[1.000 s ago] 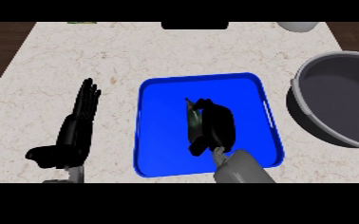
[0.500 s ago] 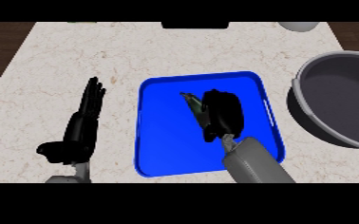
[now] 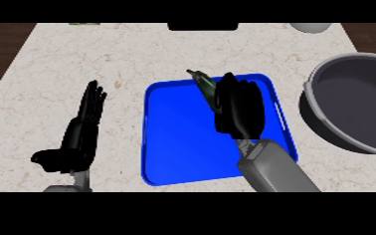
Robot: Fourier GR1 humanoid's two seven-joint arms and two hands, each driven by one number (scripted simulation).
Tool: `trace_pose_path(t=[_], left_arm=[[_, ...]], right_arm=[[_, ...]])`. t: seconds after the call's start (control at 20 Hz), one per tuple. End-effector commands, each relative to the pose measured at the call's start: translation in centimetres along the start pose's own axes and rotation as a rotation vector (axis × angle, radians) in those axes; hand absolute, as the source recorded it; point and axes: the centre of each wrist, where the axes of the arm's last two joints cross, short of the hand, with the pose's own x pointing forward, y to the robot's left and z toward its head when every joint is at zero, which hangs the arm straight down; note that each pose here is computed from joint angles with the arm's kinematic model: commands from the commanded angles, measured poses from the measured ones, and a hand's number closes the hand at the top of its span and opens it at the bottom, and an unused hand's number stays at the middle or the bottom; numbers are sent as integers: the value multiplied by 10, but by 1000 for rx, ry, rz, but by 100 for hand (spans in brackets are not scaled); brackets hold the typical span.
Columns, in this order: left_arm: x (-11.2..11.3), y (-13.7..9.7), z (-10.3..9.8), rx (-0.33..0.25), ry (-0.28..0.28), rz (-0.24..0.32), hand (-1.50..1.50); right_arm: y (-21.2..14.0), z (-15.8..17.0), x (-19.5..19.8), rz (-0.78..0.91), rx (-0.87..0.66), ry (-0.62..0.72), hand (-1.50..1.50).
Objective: Pick the eggplant from the tray and place it in the pot
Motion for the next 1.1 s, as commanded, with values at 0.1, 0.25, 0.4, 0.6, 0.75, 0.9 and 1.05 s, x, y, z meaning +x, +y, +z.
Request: trace_pose_path(t=[0.1, 0.25, 0.4, 0.6, 0.75, 0.9, 1.05], left_arm=[[5, -22, 15, -2, 16, 8, 0], [14, 8, 8, -13, 10, -5, 0], [-4, -4, -1, -3, 5, 14, 0], [-4, -16, 4, 4, 0, -4, 0], [14, 0, 12, -1, 9, 11, 0], [-4, -2, -11, -2, 1, -23, 0], [13, -9, 2, 0, -6, 5, 0]], right_arm=[[-44, 27, 1, 73, -166, 83, 150], [-55, 22, 3, 78, -214, 168, 150], [-74, 5, -6, 90, -258, 228, 150], [-86, -20, -62, 89, -282, 295, 150], [-114, -16, -59, 115, -290, 351, 150], [-105, -22, -114, 118, -294, 364, 150], [-115, -14, -155, 141, -276, 398, 150]])
